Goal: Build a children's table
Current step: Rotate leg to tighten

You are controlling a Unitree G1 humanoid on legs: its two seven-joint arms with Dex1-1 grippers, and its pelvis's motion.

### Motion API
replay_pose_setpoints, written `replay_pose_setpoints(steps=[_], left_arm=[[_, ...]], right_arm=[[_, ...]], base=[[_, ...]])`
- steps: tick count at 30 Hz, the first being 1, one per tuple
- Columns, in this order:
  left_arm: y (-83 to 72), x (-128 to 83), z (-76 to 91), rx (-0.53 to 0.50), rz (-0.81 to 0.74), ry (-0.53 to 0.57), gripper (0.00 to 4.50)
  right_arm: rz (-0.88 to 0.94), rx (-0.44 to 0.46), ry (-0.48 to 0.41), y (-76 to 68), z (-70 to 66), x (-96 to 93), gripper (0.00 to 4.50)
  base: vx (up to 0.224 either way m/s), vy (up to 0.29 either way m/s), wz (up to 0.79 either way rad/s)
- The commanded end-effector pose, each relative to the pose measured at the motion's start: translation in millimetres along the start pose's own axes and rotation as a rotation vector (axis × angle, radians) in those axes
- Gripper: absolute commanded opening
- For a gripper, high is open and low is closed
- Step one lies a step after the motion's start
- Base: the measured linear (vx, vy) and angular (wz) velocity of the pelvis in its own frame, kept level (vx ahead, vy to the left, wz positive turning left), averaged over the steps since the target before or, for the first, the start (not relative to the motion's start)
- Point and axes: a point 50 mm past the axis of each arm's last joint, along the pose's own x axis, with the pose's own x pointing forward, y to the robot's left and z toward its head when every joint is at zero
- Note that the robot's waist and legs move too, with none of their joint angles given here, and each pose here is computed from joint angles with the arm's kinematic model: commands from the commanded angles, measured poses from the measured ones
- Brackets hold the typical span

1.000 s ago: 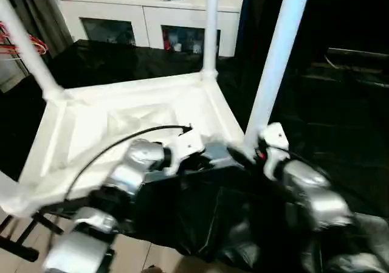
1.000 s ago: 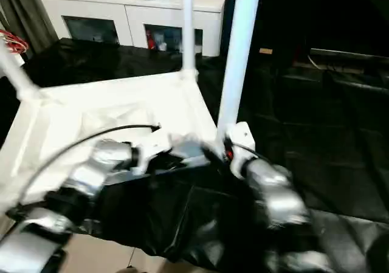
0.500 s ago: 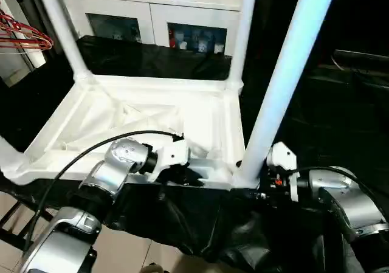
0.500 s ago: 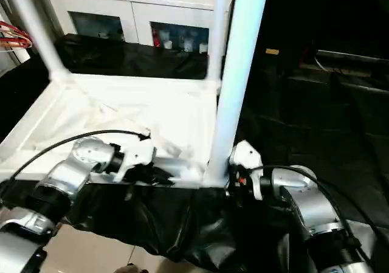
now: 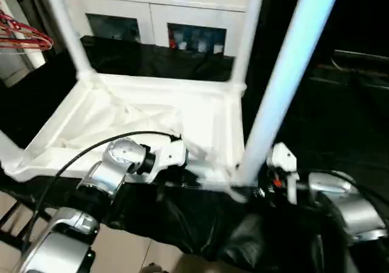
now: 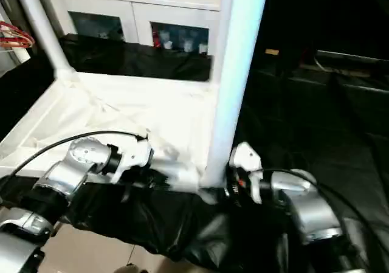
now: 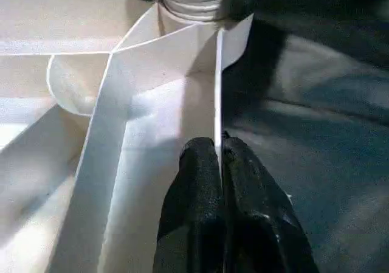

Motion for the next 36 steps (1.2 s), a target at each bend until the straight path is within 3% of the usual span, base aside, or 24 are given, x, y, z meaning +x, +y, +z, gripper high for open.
replay_pose_setpoints(steps=[1, 3, 8, 12, 14, 16, 22, 23, 28, 36], left_arm=[[3.4, 27.6, 28.5, 0.046, 0.037, -0.092, 0.0], [2.9, 31.9, 30.5, 0.046, 0.044, -0.097, 0.0], [0.5, 64.3, 47.9, 0.04, 0.139, -0.128, 0.0], [-0.8, 72.1, 56.9, 0.022, 0.164, -0.172, 0.0], [-1.3, 72.8, 57.8, 0.023, 0.167, -0.173, 0.0], [-1.3, 72.4, 57.5, 0.024, 0.169, -0.172, 0.0], [-2.7, 59.1, 48.4, 0.032, 0.116, -0.175, 0.0], [-3.9, 50.5, 42.3, 0.039, 0.08, -0.165, 0.0], [-5.5, 37.1, 33.4, 0.054, 0.023, -0.143, 0.0], [-5.1, 10.5, 16.6, 0.059, -0.058, -0.081, 0.0]], right_arm=[[-0.083, 0.02, 0.026, 7.7, -7.3, 27.3, 2.69], [-0.122, 0.035, 0.025, 6.6, -8.6, 30.6, 2.69], [-0.369, 0.125, -0.005, 8.9, -8.6, 61.1, 2.68], [-0.397, 0.111, -0.047, 13.1, -1.4, 73.2, 2.68], [-0.401, 0.123, -0.062, 11.9, 0.3, 74.2, 3.24], [-0.4, 0.132, -0.068, 10.6, 0.5, 73.3, 3.38], [-0.317, 0.048, -0.039, 3.3, -0.2, 57.8, 3.76], [-0.214, -0.008, -0.041, 3.8, 1.8, 47.6, 3.76], [-0.043, -0.097, -0.031, 8.8, 3.7, 31.8, 3.76], [0.275, -0.123, 0.043, 20.6, 2.7, 1.5, 3.76]], base=[[0.0, 0.0, 0.0], [0.0, 0.0, 0.0], [0.0, 0.0, 0.0], [0.0, 0.0, 0.0], [0.0, 0.0, 0.0], [0.0, 0.0, 0.0], [0.0, 0.0, 0.0], [0.0, 0.0, 0.0], [0.0, 0.0, 0.0], [0.0, 0.0, 0.0]])
